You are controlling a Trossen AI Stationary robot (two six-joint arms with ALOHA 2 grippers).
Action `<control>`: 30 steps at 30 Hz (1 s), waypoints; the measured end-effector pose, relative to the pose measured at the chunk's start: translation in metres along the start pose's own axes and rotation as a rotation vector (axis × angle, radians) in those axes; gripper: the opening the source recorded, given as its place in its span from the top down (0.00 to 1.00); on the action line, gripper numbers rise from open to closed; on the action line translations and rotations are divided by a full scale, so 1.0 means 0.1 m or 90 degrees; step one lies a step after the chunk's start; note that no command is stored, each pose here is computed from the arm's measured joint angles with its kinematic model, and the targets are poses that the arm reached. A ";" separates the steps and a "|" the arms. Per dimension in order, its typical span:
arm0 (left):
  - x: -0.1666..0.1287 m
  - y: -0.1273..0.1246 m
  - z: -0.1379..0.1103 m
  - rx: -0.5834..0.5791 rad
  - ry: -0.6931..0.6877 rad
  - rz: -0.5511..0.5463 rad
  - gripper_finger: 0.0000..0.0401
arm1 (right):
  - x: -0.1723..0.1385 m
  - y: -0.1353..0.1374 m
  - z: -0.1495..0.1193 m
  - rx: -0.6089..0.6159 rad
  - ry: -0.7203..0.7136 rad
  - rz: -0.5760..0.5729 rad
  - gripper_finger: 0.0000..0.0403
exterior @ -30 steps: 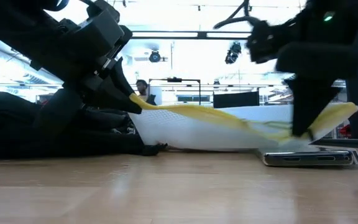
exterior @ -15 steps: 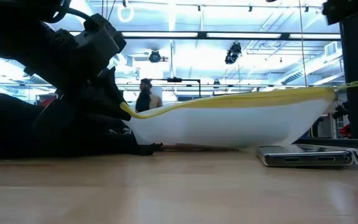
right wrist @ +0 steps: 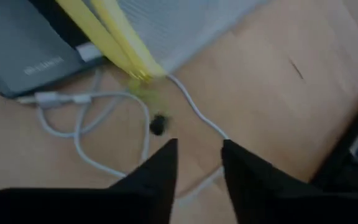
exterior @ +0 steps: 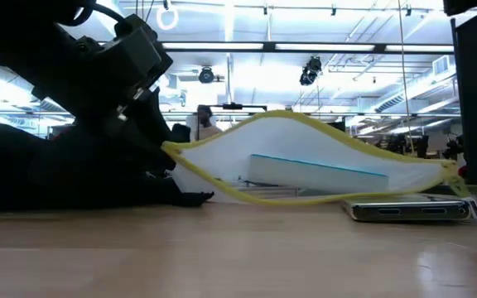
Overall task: Unpack backpack
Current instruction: Open the zip lock bag, then remove the medicine organizer from the zip lock bag
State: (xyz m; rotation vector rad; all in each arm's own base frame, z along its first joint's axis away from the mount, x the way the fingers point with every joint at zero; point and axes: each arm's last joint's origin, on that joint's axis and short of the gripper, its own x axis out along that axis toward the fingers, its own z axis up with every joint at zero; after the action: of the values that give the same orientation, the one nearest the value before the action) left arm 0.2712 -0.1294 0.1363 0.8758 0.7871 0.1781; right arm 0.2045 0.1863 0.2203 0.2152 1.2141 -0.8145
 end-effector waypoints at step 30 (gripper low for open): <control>-0.83 0.50 -0.49 -0.411 -0.451 -0.052 0.59 | -0.05 0.64 0.80 -0.264 -0.388 0.319 0.78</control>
State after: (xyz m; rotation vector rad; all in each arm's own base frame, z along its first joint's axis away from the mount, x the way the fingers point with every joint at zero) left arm 0.1872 -0.1038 0.1998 0.2458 0.0743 0.0329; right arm 0.3055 0.1893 0.2368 -0.0724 0.6781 -0.1504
